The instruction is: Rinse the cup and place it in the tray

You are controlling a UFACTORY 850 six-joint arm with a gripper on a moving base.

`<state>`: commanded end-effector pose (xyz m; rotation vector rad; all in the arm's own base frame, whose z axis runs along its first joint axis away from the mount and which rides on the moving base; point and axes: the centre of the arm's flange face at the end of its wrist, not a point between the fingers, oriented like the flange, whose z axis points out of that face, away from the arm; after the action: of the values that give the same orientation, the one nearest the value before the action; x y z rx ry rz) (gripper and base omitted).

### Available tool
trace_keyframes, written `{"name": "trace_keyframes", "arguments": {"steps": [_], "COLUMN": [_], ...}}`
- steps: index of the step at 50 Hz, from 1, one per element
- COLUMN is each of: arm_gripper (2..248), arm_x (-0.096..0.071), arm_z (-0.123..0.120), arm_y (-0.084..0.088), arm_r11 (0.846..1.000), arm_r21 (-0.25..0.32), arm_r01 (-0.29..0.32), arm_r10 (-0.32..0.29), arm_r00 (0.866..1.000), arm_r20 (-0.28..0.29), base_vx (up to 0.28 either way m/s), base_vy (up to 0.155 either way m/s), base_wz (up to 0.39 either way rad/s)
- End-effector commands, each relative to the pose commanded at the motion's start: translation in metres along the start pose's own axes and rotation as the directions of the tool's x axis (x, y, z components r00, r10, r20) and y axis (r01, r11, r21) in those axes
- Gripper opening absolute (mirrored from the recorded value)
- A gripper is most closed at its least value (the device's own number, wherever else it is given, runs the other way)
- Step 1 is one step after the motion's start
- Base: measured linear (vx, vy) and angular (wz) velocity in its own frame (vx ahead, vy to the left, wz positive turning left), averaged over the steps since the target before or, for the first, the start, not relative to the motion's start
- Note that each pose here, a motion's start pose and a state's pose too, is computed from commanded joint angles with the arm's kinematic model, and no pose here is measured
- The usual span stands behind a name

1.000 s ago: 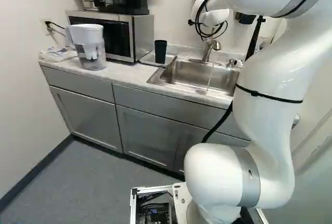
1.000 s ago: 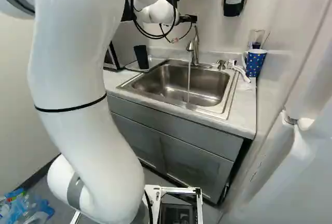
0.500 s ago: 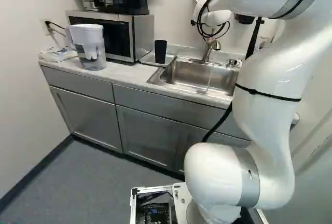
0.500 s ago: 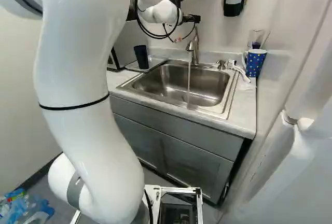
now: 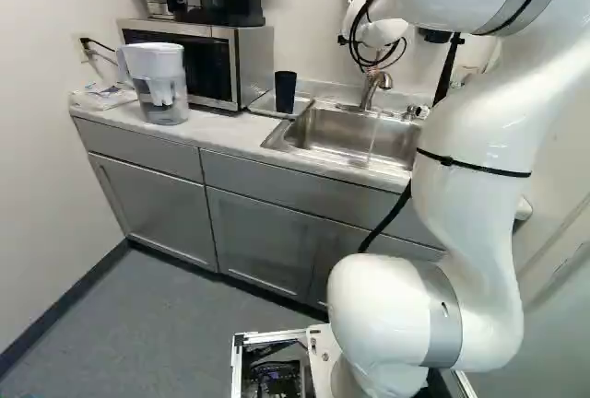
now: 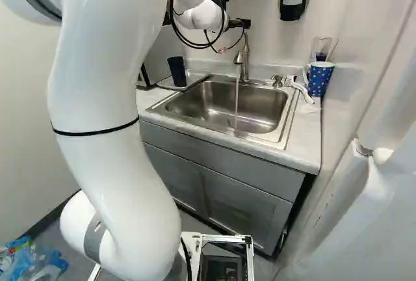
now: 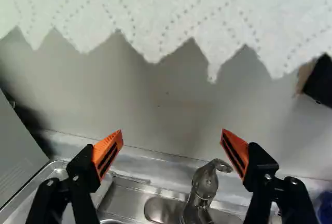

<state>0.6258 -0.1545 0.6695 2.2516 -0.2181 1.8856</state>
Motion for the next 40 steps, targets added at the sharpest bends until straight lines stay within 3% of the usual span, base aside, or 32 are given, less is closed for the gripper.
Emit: {"name": "trace_keyframes", "arguments": {"steps": [40], "arm_gripper": [247], "arm_x": [0.0004], "arm_z": [0.0032], "arm_y": [-0.0018], "arm_r11": [1.0], "arm_r21": [0.003], "arm_r01": [0.0], "arm_r10": [0.0], "arm_r00": [1.0], "arm_r20": [-0.001], "base_vx": [0.0], "base_vy": [0.0], "base_wz": [0.0]}}
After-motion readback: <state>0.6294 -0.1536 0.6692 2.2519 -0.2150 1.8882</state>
